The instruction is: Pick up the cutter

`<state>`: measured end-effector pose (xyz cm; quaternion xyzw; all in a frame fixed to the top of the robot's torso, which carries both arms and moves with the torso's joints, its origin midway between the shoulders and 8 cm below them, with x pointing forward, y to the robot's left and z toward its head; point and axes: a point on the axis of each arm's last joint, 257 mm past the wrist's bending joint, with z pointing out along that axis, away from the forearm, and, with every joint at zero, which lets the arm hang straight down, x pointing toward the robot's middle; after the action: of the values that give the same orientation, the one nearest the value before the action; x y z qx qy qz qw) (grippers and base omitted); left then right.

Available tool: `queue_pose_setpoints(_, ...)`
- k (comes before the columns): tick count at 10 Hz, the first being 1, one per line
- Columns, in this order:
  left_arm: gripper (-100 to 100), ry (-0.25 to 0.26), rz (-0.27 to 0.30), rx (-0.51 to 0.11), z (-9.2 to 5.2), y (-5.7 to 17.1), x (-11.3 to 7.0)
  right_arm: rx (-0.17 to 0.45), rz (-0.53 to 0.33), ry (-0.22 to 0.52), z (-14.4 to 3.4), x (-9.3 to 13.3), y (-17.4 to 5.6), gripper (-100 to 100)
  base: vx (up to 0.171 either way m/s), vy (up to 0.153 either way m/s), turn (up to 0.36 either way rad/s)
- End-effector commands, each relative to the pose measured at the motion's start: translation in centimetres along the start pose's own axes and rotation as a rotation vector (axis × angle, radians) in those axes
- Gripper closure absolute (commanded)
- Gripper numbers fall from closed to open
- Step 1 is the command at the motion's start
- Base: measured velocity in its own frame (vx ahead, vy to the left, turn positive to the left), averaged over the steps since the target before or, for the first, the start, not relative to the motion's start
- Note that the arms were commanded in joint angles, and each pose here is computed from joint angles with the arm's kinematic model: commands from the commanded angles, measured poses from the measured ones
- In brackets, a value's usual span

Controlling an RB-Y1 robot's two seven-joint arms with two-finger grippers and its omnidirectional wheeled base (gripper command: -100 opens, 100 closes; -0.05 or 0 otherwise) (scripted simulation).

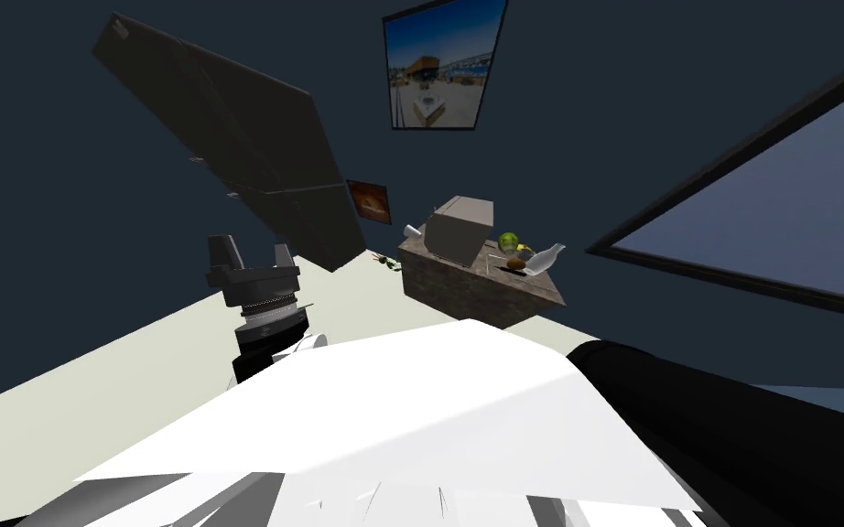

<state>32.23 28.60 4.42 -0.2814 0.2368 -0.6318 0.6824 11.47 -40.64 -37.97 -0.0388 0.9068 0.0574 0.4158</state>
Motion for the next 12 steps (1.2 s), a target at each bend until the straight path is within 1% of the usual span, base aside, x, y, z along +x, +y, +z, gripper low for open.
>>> queue_pose_setpoints(1, 0, 0.0, 0.0, 0.0, 0.0, 0.0, 0.0, 0.016, -0.029, 0.049, -0.8, 1.3, -1.2, -100, 0.043, 0.032, 0.145)
queue_pose_setpoints(2, 0, 0.0, 0.0, 0.0, 0.0, 0.0, 0.0, 0.044, -0.071, 0.138, -2.9, 4.0, -3.3, -100, 0.061, 0.044, 0.302)
queue_pose_setpoints(3, 0, 0.0, 0.0, 0.0, 0.0, 0.0, 0.0, 0.044, -0.075, 0.141, -2.9, 4.0, -3.3, -100, 0.058, 0.024, 0.173)
queue_pose_setpoints(4, 0, 0.0, 0.0, 0.0, 0.0, 0.0, 0.0, 0.07, -0.11, 0.224, -5.1, 6.4, -5.3, -100, 0.067, 0.028, 0.315)
queue_pose_setpoints(5, 0, 0.0, 0.0, 0.0, 0.0, 0.0, 0.0, 0.069, -0.118, 0.23, -5.1, 6.5, -5.3, -100, 0.056, 0.011, 0.179)
queue_pose_setpoints(6, 0, 0.0, 0.0, 0.0, 0.0, 0.0, 0.0, 0.093, -0.154, 0.313, -7.5, 8.6, -7.4, -100, 0.068, 0.01, 0.354)
queue_pose_setpoints(7, 0, 0.0, 0.0, 0.0, 0.0, 0.0, 0.0, 0.113, -0.19, 0.387, -9.8, 10.1, -9.3, -100, 0.119, -0.004, 0.433)
queue_pose_setpoints(8, 0, 0.0, 0.0, 0.0, 0.0, 0.0, 0.0, 0.114, -0.198, 0.399, -10.1, 10.5, -9.4, -100, 0.093, -0.02, 0.175)
queue_pose_setpoints(9, 0, 0.0, 0.0, 0.0, 0.0, 0.0, 0.0, 0.134, -0.235, 0.479, -12.7, 12.0, -11.4, -100, 0.073, -0.022, 0.322)
queue_pose_setpoints(10, 0, 0.0, 0.0, 0.0, 0.0, 0.0, 0.0, 0.153, -0.259, 0.545, -15.1, 13.1, -13.1, -100, 0.108, -0.033, 0.427)
queue_pose_setpoints(11, 0, 0.0, 0.0, 0.0, 0.0, 0.0, 0.0, 0.152, -0.268, 0.555, -15.3, 13.3, -13.3, -100, 0.089, -0.057, 0.229)
queue_pose_setpoints(12, 0, 0.0, 0.001, 0.0, 0.0, 0.0, 0.0, 0.168, -0.299, 0.627, -17.8, 14.3, -15.1, -100, 0.082, -0.055, 0.352)
